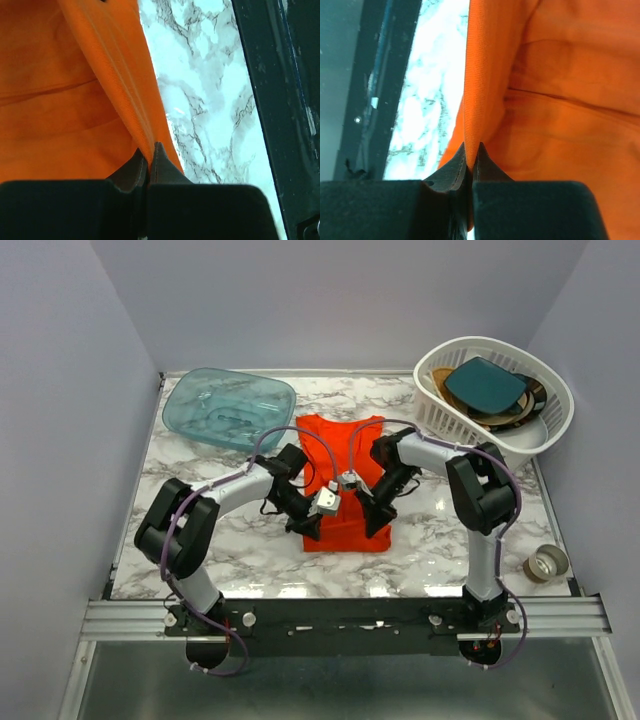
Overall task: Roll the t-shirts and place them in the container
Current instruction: Roll the T-shirt to the center of the board.
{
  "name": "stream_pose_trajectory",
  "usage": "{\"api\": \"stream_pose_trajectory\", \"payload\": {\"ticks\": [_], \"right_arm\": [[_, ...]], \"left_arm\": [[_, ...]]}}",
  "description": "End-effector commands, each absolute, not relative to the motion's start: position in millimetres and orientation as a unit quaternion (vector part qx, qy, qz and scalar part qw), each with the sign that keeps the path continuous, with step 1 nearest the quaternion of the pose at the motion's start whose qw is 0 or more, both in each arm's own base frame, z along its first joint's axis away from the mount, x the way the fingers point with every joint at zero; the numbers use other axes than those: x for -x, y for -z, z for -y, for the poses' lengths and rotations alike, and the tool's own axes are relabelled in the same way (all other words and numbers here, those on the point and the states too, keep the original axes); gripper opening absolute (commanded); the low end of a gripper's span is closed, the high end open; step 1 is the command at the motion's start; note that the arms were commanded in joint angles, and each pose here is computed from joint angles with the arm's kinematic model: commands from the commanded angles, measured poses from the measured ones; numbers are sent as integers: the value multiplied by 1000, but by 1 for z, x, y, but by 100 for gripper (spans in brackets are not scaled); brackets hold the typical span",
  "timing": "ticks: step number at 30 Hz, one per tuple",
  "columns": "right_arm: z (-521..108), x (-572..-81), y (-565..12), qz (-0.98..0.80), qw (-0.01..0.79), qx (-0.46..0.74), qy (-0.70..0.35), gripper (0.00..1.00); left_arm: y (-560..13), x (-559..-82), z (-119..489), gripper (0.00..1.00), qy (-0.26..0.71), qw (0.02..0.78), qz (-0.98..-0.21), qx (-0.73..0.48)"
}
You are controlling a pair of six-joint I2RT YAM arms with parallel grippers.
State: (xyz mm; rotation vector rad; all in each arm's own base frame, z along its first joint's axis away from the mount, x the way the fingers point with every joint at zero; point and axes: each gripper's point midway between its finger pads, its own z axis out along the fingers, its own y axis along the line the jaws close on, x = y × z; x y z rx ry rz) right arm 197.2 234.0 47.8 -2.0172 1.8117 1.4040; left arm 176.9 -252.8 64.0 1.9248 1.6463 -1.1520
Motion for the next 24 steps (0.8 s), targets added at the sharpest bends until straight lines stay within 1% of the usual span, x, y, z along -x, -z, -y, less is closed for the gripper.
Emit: {"api": "stream_pose_trajectory", "payload": {"ticks": [1, 7, 11, 14, 17, 18, 21, 24], "right_arm": [[-195, -174, -56, -605, -77, 642, -464, 10], [-194, -178, -45, -609, -95, 639, -461, 10], [-191, -182, -37, -612, -107, 637, -456, 10], [-191, -185, -32, -617, -114, 633, -454, 11], [-194, -192, -28, -626, -118, 626, -450, 14], [-194, -194, -27, -631, -122, 622, -447, 14], [-194, -197, -21, -643, -132, 614, -438, 15], [-196, -201, -16, -662, -149, 592, -435, 18]], "left_arm": [[-46, -173, 224, 0, 408, 111, -622, -659], [-36, -192, 218, 0, 398, 110, -642, -646], [-31, -196, 217, 0, 389, 102, -659, -636], [-27, -200, 218, 2, 385, 98, -672, -625], [-29, -202, 219, 12, 381, 106, -676, -622], [-31, -204, 218, 21, 375, 111, -677, -623], [-38, -217, 212, 36, 342, 138, -685, -629], [-64, -229, 206, 44, 316, 184, -684, -632]]}}
